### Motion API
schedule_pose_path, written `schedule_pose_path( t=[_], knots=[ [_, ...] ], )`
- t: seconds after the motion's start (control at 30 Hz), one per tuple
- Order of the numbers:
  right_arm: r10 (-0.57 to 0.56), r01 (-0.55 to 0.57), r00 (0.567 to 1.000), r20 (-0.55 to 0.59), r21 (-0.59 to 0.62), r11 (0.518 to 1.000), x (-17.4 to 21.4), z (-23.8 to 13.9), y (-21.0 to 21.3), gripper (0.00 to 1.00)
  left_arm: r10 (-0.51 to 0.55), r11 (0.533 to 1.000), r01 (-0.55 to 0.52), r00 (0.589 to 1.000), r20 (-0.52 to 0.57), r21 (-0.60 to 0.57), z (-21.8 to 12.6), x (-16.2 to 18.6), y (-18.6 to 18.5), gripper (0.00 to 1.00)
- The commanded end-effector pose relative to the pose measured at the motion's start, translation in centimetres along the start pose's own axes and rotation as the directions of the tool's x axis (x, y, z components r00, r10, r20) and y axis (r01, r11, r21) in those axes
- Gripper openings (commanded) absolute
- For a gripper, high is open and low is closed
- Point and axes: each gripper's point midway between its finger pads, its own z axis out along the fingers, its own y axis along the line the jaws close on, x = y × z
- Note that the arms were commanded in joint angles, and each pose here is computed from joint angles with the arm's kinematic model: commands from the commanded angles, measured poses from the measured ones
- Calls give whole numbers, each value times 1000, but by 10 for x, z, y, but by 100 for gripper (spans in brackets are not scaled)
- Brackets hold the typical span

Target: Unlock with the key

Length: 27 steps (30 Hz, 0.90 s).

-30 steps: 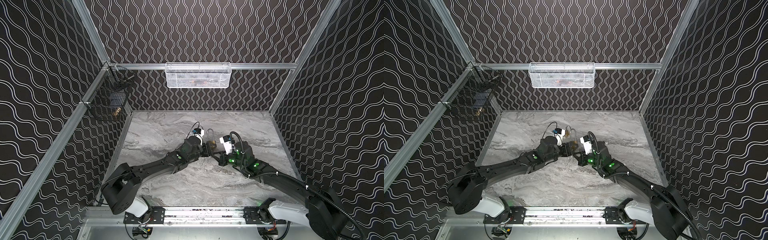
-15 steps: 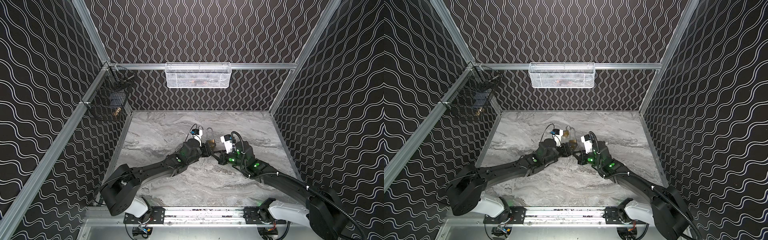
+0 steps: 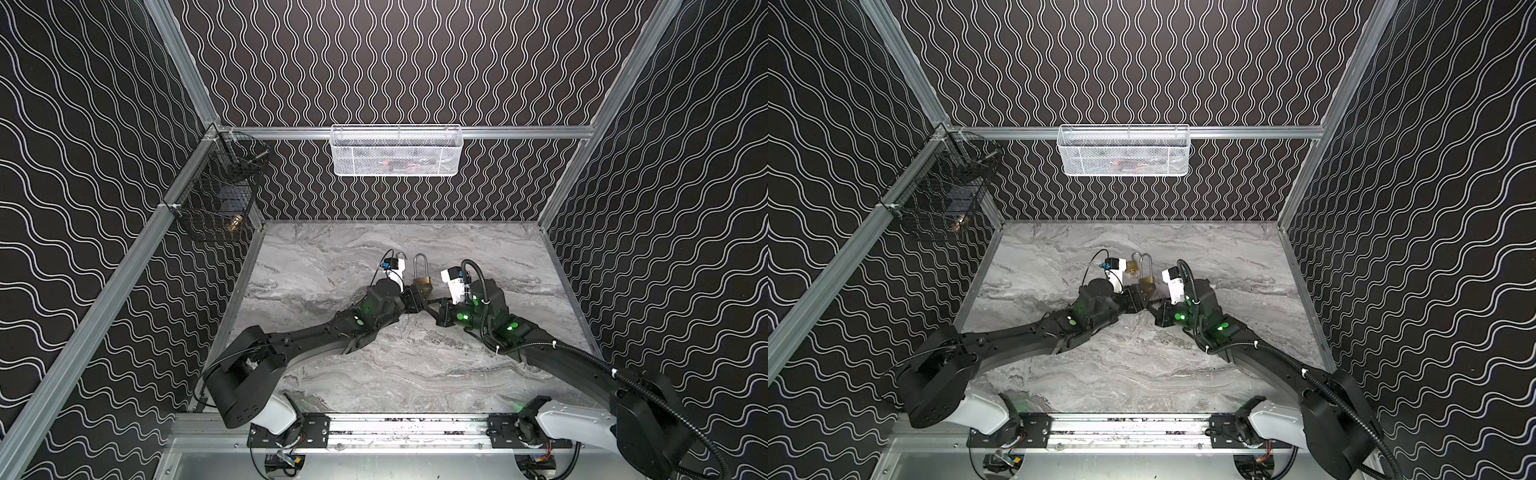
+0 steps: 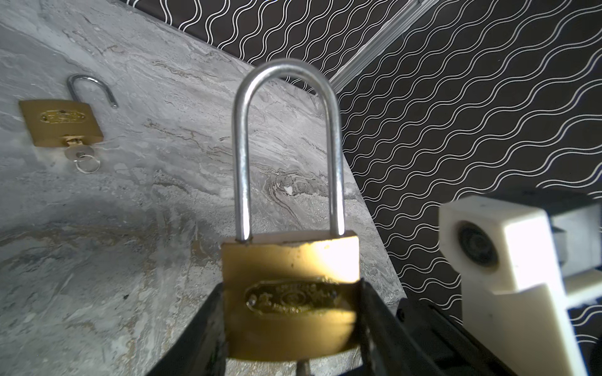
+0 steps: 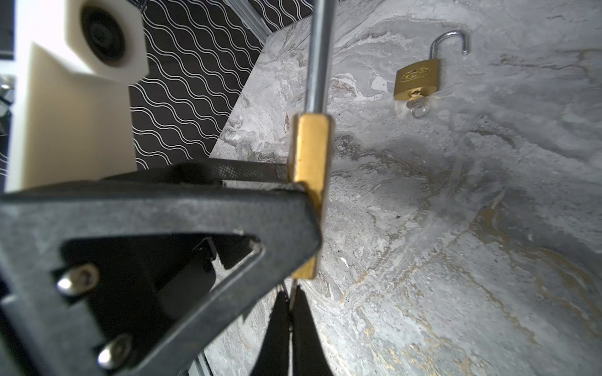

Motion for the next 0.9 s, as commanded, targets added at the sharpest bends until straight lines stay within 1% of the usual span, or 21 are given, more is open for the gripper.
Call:
schedule_pose_path(
  t=[0.0, 0.07, 0.17, 0.33, 0.5, 0.67, 0.77, 0.87],
  knots=[
    [-56, 65, 977, 204, -37, 997, -46, -11, 17, 0, 13, 989, -42, 980, -198, -143, 0, 50, 42, 18],
    [-15, 26, 984, 179, -58, 998, -29, -12, 12, 0, -11, 988, -26, 970, -244, -151, 3, 63, 45, 18],
    [42, -33, 986, 159, -59, 998, -1, -14, -3, 0, -45, 989, 4, 959, -278, -148, 5, 79, 49, 18],
    [61, -57, 990, 130, -34, 998, 32, -17, -24, 0, -81, 986, 27, 943, -324, -167, 6, 100, 57, 18],
    [53, -51, 990, 131, -17, 999, 42, -15, -34, 0, -105, 980, 35, 928, -357, -198, 8, 119, 66, 18],
    [56, -54, 991, 119, -15, 998, 51, -9, -41, 0, -150, 974, 73, 919, -365, -216, 9, 133, 75, 18],
    [56, -60, 989, 133, 22, 998, 50, -8, -50, 0, -143, 970, 53, 915, -377, -239, 7, 136, 79, 18],
    [54, -59, 987, 155, 32, 998, 42, -7, -49, 0, -135, 966, 35, 911, -389, -255, 6, 138, 81, 18]
  ],
)
